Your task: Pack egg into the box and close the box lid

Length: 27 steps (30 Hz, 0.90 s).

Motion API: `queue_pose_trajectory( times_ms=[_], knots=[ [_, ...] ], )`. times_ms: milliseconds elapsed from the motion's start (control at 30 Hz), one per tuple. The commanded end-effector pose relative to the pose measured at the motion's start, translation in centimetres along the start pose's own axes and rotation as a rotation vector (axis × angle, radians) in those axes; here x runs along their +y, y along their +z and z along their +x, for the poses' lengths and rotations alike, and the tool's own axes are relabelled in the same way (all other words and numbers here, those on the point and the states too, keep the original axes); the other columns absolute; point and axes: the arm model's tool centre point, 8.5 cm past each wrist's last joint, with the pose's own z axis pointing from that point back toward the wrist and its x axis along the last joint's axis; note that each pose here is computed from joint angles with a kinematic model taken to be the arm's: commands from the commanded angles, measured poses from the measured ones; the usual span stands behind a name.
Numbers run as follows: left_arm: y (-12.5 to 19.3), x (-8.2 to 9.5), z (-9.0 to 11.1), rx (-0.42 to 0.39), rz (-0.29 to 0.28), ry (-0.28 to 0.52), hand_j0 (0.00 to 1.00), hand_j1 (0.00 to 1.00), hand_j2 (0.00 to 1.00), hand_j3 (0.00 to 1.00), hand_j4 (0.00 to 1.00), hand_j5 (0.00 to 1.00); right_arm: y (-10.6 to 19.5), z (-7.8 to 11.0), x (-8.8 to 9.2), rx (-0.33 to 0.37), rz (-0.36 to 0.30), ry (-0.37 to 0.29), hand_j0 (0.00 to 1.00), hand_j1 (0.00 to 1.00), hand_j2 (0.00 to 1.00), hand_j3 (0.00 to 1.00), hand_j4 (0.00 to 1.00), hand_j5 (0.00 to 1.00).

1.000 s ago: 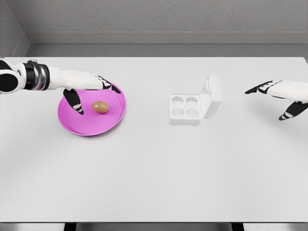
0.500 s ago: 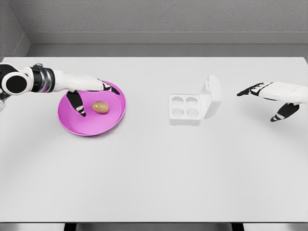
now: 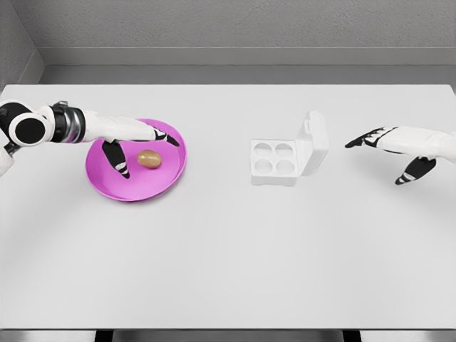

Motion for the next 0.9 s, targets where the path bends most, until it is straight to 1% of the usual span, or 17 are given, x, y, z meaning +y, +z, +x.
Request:
queue_pose_trajectory(
  times_ms=[0, 200, 233, 300, 600, 633, 667, 867],
  knots=[
    [0.2, 0.4, -0.3, 0.006, 0.016, 0.01, 1.0, 1.0, 1.0, 1.0, 1.0, 1.0, -0.1, 0.1, 0.0, -0.003, -0.002, -0.005, 1.0, 1.0, 1.0, 1.0, 1.0, 1.0],
    [0.2, 0.2, -0.4, 0.011, 0.016, 0.013, 1.0, 1.0, 1.0, 1.0, 1.0, 1.0, -0.7, 0.5, 0.5, -0.018, 0.012, -0.006, 1.0, 1.0, 1.0, 1.0, 1.0, 1.0],
    [0.4, 0.5, -0.3, 0.008, 0.026, 0.013, 1.0, 1.0, 1.0, 1.0, 1.0, 1.0, -0.7, 0.5, 0.5, -0.018, 0.013, -0.007, 1.0, 1.0, 1.0, 1.0, 1.0, 1.0],
    [0.3, 0.1, -0.4, -0.002, 0.042, 0.035, 1.0, 1.0, 1.0, 1.0, 1.0, 1.0, -0.7, 0.5, 0.5, -0.018, 0.013, -0.007, 1.0, 1.0, 1.0, 1.0, 1.0, 1.0],
    [0.3, 0.1, -0.6, 0.006, 0.044, 0.04, 1.0, 1.0, 1.0, 1.0, 1.0, 1.0, -0.8, 0.4, 0.5, -0.015, 0.014, -0.01, 1.0, 1.0, 1.0, 1.0, 1.0, 1.0],
    [-0.1, 0.3, -0.2, 0.0, 0.056, 0.035, 1.0, 1.0, 1.0, 1.0, 1.0, 1.0, -0.8, 0.3, 0.6, -0.014, 0.012, -0.013, 1.0, 1.0, 1.0, 1.0, 1.0, 1.0],
    [-0.1, 0.6, -0.3, 0.005, 0.091, 0.029, 1.0, 1.0, 1.0, 1.0, 1.0, 1.0, -0.8, 0.3, 0.4, -0.014, 0.01, -0.01, 1.0, 1.0, 1.0, 1.0, 1.0, 1.0],
    [-0.5, 0.3, -0.2, 0.001, 0.091, 0.03, 1.0, 1.0, 1.0, 1.0, 1.0, 1.0, -1.1, 0.4, 0.3, -0.018, 0.007, -0.011, 1.0, 1.0, 1.0, 1.0, 1.0, 1.0]
  ],
)
